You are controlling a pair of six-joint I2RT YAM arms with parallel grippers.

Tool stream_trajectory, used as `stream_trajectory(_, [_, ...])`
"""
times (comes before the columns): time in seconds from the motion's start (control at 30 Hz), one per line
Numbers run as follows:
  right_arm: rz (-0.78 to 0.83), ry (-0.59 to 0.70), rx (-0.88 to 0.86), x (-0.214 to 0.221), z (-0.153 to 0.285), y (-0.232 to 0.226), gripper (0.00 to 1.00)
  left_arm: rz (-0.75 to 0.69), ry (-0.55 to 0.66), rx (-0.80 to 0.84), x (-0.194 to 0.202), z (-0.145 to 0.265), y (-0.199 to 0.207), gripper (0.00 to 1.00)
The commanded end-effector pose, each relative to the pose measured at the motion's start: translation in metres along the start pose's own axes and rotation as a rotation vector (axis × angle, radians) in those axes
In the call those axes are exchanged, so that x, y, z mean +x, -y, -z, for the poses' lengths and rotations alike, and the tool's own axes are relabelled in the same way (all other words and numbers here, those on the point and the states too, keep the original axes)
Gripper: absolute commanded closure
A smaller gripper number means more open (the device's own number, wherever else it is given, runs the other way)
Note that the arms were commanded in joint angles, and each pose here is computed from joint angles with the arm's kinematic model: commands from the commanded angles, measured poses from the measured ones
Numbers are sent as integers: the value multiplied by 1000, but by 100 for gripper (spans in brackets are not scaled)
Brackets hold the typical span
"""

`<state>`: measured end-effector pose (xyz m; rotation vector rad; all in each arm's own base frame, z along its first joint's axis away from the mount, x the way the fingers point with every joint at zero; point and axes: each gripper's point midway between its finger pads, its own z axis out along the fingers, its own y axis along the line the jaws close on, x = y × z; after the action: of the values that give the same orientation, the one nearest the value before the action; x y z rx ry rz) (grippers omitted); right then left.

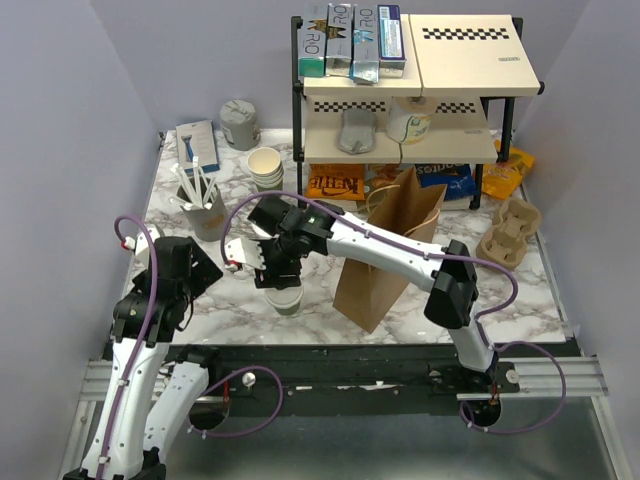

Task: Pack the takeout coffee

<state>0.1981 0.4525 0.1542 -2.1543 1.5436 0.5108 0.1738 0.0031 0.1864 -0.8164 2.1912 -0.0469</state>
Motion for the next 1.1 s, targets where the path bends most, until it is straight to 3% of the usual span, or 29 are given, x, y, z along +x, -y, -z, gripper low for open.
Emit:
stream_trajectory(0.0, [0, 22, -49, -5, 1, -4, 34, -15, 19, -20, -3, -1, -5, 1])
stream_trajectory(0.47, [-41, -52, -53, 15, -16, 4, 46, -14, 26, 2, -3, -2, -2, 1])
stream_trajectory(0.73, [-59, -63, -82, 19, -13, 0, 47, -12, 28, 6, -3, -2, -2, 1])
stream_trajectory(0.87, [-66, -34, -79, 12, -8, 2, 50, -13, 29, 13, -3, -2, 0, 1])
stream_trajectory(1.07, [-59, 78, -69, -12, 5, 6, 47, -22, 23, 22, -2, -3, 2, 1])
